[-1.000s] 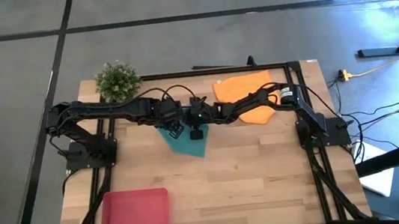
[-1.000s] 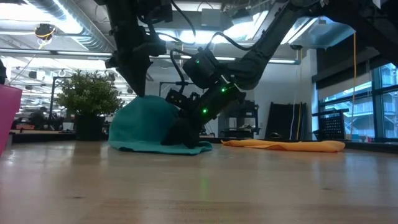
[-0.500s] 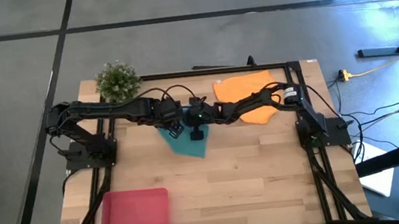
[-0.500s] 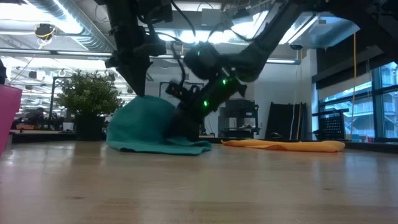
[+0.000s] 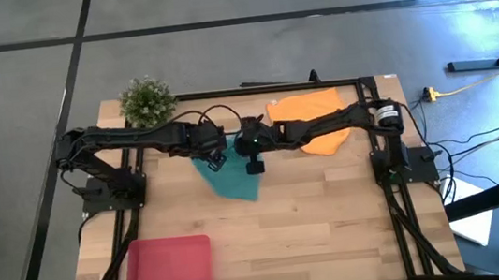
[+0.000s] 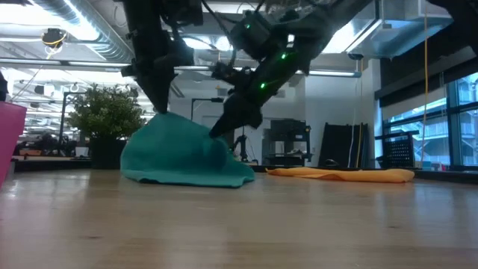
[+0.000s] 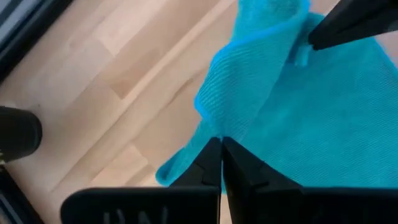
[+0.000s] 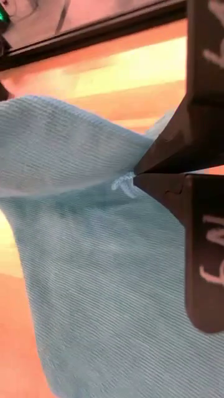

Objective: Roll microfiber towels into tight, uniform cylinder then place into a basket
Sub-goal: Fold the blue microfiber towel

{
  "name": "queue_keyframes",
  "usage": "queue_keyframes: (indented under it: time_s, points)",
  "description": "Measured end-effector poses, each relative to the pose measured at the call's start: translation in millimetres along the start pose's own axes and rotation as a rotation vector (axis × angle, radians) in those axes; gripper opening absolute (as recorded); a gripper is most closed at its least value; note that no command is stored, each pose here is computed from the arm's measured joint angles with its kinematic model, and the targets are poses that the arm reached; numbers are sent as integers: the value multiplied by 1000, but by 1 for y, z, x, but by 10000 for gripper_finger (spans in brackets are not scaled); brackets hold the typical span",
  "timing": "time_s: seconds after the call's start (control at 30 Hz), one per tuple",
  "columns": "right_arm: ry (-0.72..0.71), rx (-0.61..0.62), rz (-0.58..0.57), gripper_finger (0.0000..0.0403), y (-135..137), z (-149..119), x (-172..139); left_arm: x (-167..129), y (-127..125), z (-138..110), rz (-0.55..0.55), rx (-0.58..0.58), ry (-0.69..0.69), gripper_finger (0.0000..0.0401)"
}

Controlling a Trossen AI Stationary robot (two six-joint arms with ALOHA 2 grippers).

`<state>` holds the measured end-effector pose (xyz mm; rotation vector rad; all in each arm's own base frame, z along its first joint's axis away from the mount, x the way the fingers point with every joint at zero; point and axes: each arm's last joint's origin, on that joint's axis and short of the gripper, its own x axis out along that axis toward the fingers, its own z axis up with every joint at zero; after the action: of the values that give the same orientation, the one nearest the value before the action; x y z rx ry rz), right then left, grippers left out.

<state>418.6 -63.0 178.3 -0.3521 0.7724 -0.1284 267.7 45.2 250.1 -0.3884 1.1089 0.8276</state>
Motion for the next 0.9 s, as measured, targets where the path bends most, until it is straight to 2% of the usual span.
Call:
queue_keyframes:
  time_s: [0.13,0.37,0.67,0.9]
  points:
    - [36,-7,-2,1,-6,5,-23,-16,8,-2,0,-32,-56,0]
    - [97,-31,-161,0,-21,14,-67,-41,21,-6,-50,-58,-119,0]
    - [48,-48,-350,0,-42,30,-131,-52,25,-7,-43,-67,-181,0]
    - [-38,-54,-415,0,-56,37,-174,-74,28,9,33,-55,-325,0]
